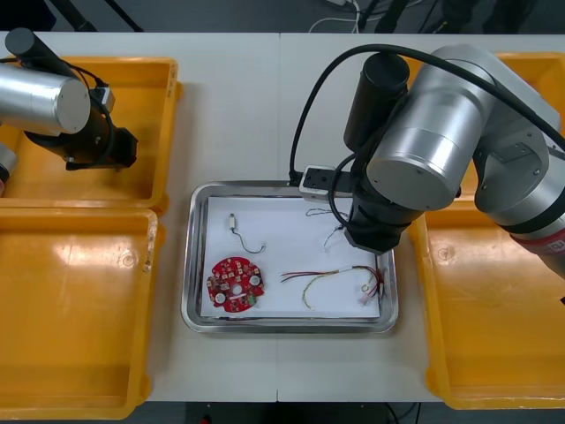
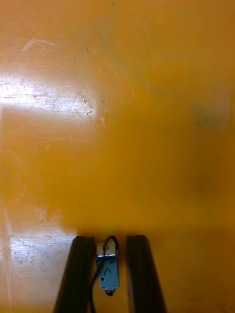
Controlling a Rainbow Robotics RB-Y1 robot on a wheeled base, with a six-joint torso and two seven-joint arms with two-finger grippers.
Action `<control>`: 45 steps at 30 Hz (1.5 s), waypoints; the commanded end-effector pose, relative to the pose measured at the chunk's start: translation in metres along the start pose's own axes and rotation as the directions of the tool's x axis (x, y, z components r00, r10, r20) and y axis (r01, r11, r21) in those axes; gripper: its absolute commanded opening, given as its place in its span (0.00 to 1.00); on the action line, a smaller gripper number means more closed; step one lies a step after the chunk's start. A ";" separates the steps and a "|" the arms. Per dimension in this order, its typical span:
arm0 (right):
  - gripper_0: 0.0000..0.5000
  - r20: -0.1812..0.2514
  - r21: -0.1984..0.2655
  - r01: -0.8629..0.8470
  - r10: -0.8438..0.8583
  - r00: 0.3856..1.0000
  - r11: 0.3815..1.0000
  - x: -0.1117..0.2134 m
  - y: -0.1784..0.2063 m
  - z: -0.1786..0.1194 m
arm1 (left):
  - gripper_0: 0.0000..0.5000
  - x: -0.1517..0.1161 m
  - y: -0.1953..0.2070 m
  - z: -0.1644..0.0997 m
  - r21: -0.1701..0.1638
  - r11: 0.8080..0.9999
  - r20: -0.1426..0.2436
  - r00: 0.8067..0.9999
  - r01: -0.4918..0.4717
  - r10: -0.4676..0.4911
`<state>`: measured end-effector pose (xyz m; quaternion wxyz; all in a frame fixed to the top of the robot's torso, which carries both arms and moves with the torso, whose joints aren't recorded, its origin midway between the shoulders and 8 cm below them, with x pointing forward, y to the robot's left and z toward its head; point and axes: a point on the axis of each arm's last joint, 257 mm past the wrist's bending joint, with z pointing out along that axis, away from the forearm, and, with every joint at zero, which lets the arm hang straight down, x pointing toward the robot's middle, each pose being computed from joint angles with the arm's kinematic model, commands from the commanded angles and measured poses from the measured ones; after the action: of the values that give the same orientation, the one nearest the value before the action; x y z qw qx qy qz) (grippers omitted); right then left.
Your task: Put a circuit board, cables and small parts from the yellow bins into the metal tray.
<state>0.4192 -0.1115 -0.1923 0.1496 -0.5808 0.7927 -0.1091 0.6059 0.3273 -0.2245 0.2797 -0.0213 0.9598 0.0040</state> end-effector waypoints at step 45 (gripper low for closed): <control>1.00 0.038 0.068 0.067 -0.069 0.997 0.995 -0.025 0.005 0.048 | 0.00 0.012 0.008 -0.142 -0.112 0.988 -0.117 0.989 -0.107 0.094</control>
<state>0.4437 -0.0968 -0.2337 0.1776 -0.5859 0.7796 -0.1320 0.5219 0.3275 -0.1289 0.2074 0.0035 0.9759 0.0675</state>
